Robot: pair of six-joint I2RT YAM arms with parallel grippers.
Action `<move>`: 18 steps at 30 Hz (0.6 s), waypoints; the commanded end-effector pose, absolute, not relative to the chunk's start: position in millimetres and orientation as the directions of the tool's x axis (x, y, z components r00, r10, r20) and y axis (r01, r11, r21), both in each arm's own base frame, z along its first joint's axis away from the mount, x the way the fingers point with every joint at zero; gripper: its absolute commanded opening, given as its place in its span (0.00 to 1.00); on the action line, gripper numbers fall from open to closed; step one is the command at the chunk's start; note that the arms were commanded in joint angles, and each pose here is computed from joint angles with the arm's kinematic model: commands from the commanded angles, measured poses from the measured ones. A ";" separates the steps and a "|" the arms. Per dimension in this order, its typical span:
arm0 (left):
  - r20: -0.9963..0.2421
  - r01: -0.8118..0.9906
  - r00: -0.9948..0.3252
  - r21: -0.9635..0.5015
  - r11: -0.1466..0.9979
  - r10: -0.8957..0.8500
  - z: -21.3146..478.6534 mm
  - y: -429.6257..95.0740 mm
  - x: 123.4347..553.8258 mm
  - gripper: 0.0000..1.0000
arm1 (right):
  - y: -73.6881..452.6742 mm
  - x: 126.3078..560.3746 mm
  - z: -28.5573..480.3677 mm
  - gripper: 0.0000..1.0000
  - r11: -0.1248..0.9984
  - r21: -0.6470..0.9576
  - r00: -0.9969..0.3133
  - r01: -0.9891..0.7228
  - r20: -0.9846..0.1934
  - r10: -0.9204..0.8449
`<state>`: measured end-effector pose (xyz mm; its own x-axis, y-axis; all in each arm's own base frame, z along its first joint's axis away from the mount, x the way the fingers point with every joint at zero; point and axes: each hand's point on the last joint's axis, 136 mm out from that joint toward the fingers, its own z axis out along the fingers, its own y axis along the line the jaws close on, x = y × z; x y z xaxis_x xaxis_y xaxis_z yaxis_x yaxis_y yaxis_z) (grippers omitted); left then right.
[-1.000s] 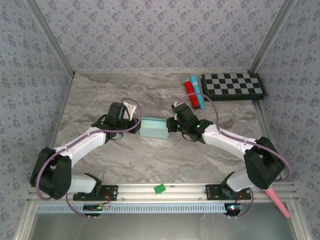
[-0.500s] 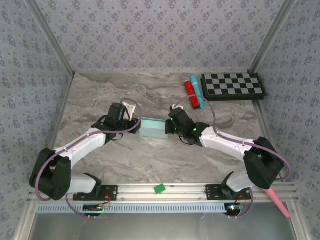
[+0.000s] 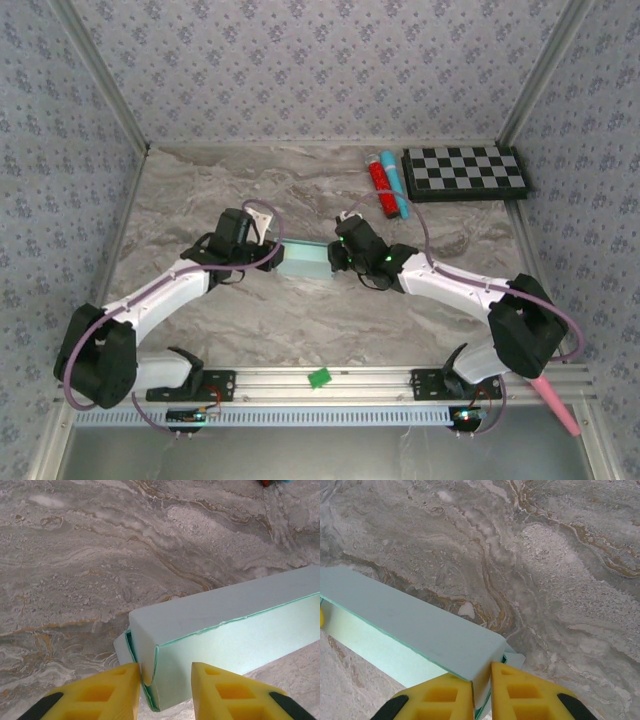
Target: Fold the paper box
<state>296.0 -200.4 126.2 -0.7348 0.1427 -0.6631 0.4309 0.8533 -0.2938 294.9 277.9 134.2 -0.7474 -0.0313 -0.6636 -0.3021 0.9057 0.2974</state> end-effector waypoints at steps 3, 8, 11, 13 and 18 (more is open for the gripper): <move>-0.679 0.448 -0.713 -0.248 0.859 0.176 138.7 -192.8 289.5 0.41 | 277.4 280.7 117.9 0.17 0.908 0.259 -0.787 -0.329 -0.607 -0.111; -0.706 0.454 -0.684 -0.214 0.865 0.184 151.2 -186.1 287.2 0.49 | 277.4 281.3 118.3 0.17 0.908 0.256 -0.784 -0.332 -0.611 -0.114; -0.716 0.460 -0.670 -0.194 0.866 0.196 156.7 -182.7 285.7 0.52 | 277.6 281.6 119.4 0.17 0.908 0.256 -0.781 -0.333 -0.613 -0.114; -0.724 0.465 -0.658 -0.174 0.868 0.208 161.5 -180.1 285.3 0.54 | 277.6 281.7 120.2 0.18 0.906 0.256 -0.780 -0.336 -0.615 -0.115; -0.753 0.478 -0.615 -0.122 0.870 0.232 177.1 -174.9 286.5 0.60 | 278.2 281.6 126.1 0.21 0.902 0.260 -0.772 -0.344 -0.625 -0.114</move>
<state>282.9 -177.0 152.2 -0.6695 0.2094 -0.7127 0.4571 0.8724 -0.1731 288.6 277.8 126.7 -0.7606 -0.0764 -0.6447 -0.3241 0.9051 0.2751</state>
